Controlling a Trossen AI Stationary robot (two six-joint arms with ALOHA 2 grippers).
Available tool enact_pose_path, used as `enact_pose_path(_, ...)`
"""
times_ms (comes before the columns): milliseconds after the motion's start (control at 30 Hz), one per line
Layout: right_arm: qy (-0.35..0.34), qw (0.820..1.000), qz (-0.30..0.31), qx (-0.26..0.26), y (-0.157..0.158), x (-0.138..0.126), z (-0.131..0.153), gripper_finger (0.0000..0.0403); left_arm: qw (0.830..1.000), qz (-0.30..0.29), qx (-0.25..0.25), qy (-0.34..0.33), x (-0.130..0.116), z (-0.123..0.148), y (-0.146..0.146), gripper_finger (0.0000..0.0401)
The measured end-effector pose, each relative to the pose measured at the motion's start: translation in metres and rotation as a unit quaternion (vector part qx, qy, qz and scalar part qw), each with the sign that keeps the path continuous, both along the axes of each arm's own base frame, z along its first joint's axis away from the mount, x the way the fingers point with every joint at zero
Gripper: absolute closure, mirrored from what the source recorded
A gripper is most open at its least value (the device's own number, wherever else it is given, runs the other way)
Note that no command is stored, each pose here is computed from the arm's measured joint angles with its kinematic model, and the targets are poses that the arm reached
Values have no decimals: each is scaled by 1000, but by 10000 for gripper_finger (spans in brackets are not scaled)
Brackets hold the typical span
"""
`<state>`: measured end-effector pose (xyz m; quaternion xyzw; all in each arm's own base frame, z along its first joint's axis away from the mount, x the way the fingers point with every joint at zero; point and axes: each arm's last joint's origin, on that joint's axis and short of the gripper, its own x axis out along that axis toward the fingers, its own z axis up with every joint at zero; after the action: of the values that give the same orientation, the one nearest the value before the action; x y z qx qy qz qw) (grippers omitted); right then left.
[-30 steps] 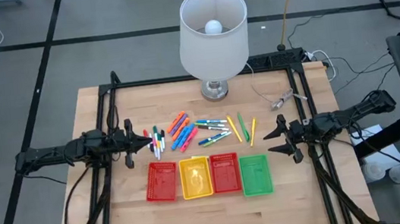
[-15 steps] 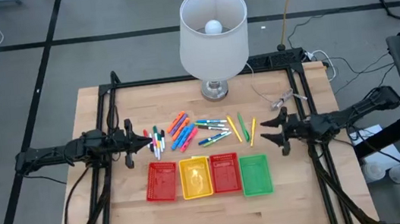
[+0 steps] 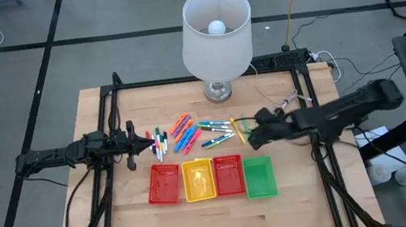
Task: Pick & Place Markers
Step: Put the yellow pen into the green bin
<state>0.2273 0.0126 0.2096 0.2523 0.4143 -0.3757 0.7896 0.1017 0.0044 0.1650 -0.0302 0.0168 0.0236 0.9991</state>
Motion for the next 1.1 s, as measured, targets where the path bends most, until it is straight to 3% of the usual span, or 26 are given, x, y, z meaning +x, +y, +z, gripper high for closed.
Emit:
enact_pose_path(167,109,980,-100,132,-11,26,-28,195,1000,0,0,0,0,0,0,380)
enact_pose_path(333,140,959,-168,183,-19,37,-54,195,1000,0,0,-1,0,0,0,380)
enact_pose_path(500,155,949,-205,181,-22,38,-65,195,1000,0,0,-1,0,0,0,380)
enact_pose_path(667,150,955,-211,143,-26,37,-66,195,1000,-1,0,-1,0,0,0,380)
enact_pose_path(900,183,967,-126,127,-28,34,-68,195,1000,-1,0,-1,0,0,0,380)
enact_pose_path(1100,195,968,-97,123,-27,33,-68,195,1000,-1,0,-1,0,0,0,380)
